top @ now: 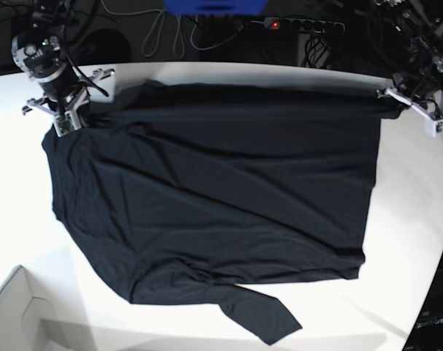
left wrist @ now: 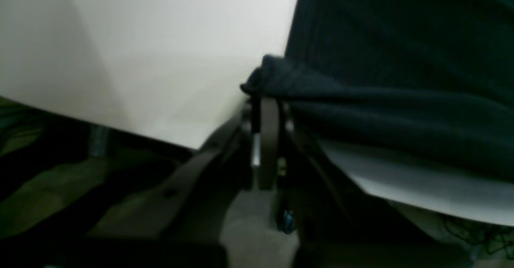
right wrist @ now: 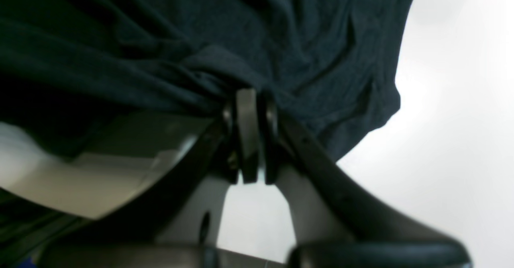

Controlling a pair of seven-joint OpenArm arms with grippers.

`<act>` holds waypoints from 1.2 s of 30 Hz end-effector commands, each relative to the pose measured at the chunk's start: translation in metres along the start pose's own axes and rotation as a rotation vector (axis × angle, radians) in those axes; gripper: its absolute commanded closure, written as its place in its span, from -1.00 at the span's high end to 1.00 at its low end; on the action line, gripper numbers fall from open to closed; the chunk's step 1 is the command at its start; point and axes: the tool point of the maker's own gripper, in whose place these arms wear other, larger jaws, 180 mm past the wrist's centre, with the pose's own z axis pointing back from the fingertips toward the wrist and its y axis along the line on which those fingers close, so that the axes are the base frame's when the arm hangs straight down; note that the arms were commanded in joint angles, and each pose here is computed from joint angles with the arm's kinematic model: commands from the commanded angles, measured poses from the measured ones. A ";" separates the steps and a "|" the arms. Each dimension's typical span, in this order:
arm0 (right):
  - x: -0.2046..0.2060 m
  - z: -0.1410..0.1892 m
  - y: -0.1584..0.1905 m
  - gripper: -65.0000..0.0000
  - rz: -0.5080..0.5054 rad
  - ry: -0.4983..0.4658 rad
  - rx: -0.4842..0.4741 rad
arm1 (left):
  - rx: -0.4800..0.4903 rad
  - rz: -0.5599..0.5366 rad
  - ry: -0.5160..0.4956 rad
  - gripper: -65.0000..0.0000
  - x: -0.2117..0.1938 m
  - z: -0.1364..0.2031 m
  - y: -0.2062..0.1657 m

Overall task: Layout the t-shirt on the table in an organized manner, then fold the t-shirt properly
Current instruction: 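Hold the collar edge taut with both grippers, then open the right gripper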

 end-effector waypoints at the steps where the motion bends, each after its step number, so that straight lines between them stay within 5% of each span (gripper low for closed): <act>1: 0.011 0.002 -0.006 -1.00 0.002 -0.041 -0.017 | 0.011 -0.004 -0.036 -1.00 0.012 0.003 0.004; 12: 0.021 -0.005 0.019 -1.00 0.025 -0.063 0.053 | -0.020 0.027 -0.055 -1.00 0.025 -0.009 -0.002; 28: 0.026 -0.005 0.007 -1.00 0.051 -0.071 0.032 | -0.034 0.050 0.020 -0.99 0.003 -0.021 0.006; 36: 0.024 -0.005 0.007 -1.00 0.051 -0.066 0.033 | -0.018 0.040 0.050 -0.31 -0.012 -0.016 0.012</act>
